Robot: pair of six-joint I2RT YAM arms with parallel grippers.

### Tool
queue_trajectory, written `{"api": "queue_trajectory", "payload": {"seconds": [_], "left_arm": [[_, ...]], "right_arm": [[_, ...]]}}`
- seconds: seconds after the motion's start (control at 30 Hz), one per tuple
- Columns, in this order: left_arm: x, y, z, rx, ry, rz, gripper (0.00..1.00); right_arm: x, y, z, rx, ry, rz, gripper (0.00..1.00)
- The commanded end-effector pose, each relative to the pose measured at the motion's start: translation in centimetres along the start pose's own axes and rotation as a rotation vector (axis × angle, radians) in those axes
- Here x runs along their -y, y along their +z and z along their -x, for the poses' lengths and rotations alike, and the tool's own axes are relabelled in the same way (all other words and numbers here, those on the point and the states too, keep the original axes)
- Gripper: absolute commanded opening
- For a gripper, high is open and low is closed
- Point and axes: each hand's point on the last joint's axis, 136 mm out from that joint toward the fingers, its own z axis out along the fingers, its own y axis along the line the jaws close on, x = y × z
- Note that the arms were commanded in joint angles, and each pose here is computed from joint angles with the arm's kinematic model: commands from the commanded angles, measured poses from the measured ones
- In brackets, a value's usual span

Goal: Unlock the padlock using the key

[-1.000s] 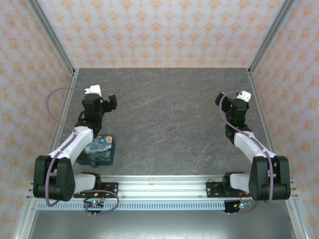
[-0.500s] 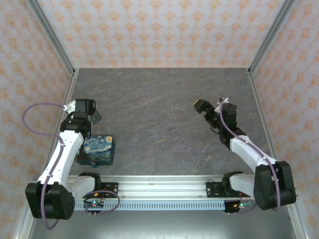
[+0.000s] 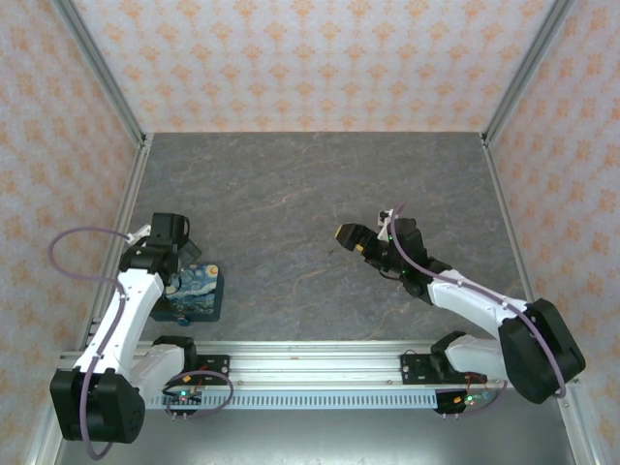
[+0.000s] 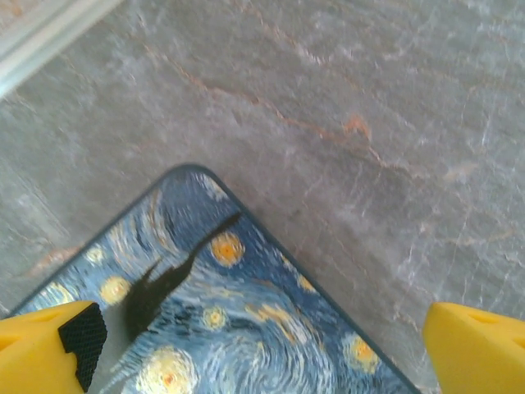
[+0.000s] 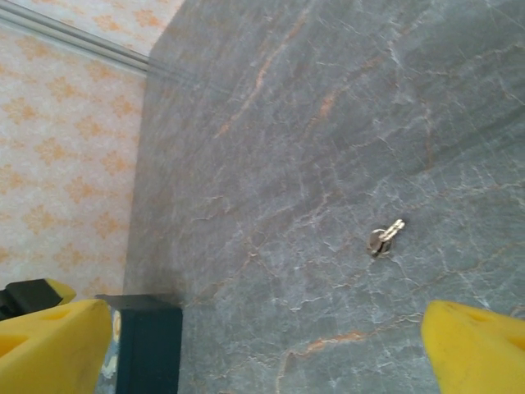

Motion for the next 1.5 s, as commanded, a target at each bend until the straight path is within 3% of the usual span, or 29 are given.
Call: {"api": "queue_trajectory", "payload": {"seconds": [0.0, 0.27, 0.6, 0.9, 1.1, 1.27, 1.37, 1.47], "left_arm": [[1.2, 0.2, -2.0, -0.060, 0.002, -0.065, 1.00], [4.3, 2.4, -4.6, -0.093, 0.040, -0.112, 1.00], [10.3, 3.1, -5.4, -0.096, 0.081, -0.200, 1.00], [21.3, 0.6, -6.8, -0.096, 0.132, -0.376, 1.00], [29.0, -3.4, -6.1, -0.105, 0.180, -0.500, 1.00], [28.7, -6.2, -3.2, -0.015, 0.264, -0.496, 1.00], [26.7, -5.9, -1.4, 0.039, 0.287, -0.452, 1.00], [24.6, -3.9, 0.0, 0.024, 0.246, -0.432, 1.00]], "right_arm": [[0.0, 0.8, 0.5, 0.019, 0.008, -0.013, 0.97], [-0.6, 1.4, 0.8, 0.011, 0.011, -0.018, 0.97], [0.2, 1.4, 1.2, 0.028, 0.013, -0.068, 0.97], [0.6, 1.6, 1.7, 0.037, 0.012, -0.111, 0.97], [1.0, 2.1, 1.1, 0.003, 0.041, -0.125, 0.97], [0.4, 2.0, 0.2, -0.024, 0.069, -0.102, 0.95], [-0.7, 2.3, -0.5, -0.038, 0.078, -0.081, 0.93], [-2.1, 3.4, -1.6, -0.068, 0.078, -0.060, 0.91]]}}
